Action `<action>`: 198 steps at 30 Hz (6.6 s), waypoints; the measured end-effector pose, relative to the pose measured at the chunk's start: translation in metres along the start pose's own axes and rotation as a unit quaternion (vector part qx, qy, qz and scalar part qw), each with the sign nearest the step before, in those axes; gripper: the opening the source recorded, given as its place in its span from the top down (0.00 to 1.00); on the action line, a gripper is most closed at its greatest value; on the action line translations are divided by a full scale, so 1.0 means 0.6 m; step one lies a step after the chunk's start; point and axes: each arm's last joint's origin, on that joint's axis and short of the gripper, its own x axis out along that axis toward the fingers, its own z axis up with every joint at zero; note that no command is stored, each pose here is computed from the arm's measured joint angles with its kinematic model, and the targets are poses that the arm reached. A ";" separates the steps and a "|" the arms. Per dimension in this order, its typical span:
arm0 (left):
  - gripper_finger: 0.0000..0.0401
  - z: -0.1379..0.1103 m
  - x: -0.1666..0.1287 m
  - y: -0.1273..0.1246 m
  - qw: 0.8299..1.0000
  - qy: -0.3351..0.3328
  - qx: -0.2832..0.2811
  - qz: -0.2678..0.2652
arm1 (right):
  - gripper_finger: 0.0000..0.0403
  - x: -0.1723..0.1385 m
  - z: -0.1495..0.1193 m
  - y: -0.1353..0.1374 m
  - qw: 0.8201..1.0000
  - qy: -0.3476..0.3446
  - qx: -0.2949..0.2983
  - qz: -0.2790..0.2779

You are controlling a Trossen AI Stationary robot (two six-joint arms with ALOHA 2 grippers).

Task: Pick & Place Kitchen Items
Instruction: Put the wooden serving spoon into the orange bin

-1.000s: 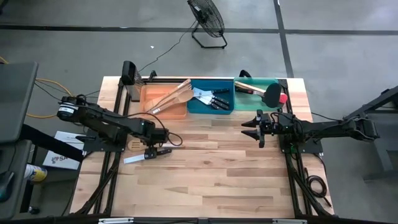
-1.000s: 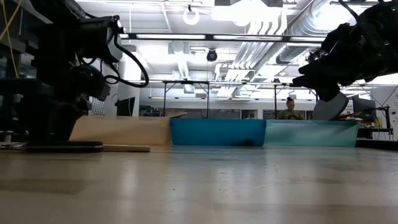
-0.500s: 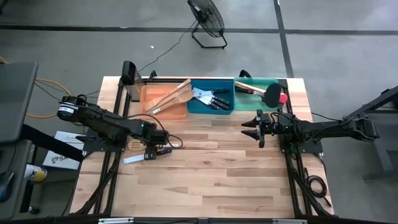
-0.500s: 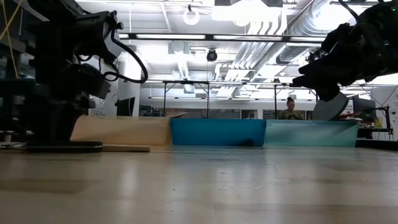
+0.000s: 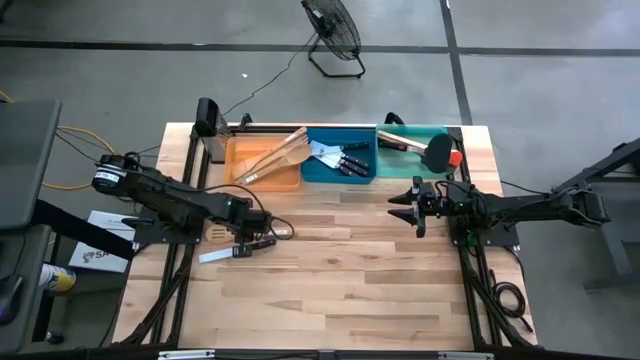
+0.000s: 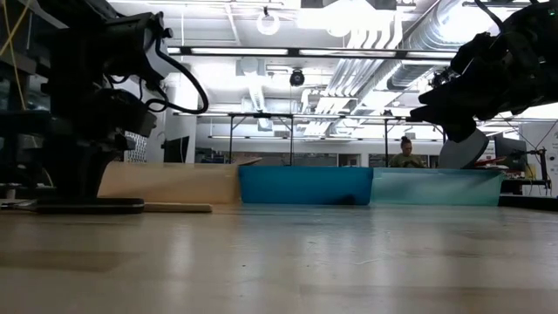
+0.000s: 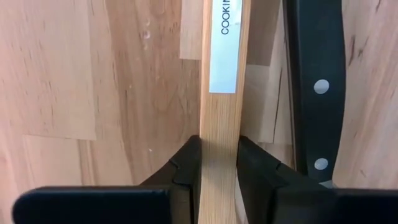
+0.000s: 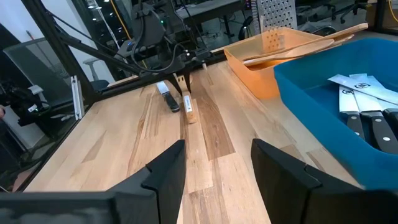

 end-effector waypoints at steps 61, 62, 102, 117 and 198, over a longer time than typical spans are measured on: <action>0.83 0.145 -0.225 -0.012 0.931 -0.241 -0.159 0.222 | 0.57 0.000 0.000 0.000 1.000 0.000 0.000 0.000; 0.83 0.147 -0.225 -0.008 0.930 -0.241 -0.158 0.227 | 0.57 0.000 0.000 0.000 1.000 0.000 0.000 0.000; 0.83 0.183 -0.256 0.122 0.898 -0.290 -0.145 0.298 | 0.57 0.000 0.000 0.000 1.000 0.000 0.000 0.000; 0.83 0.147 -0.195 0.176 0.903 -0.213 -0.197 0.317 | 0.57 0.000 0.000 0.000 1.000 0.000 0.000 0.000; 0.83 0.085 -0.098 0.319 0.955 -0.125 -0.234 0.130 | 0.57 0.000 0.000 0.000 1.000 0.000 0.000 -0.001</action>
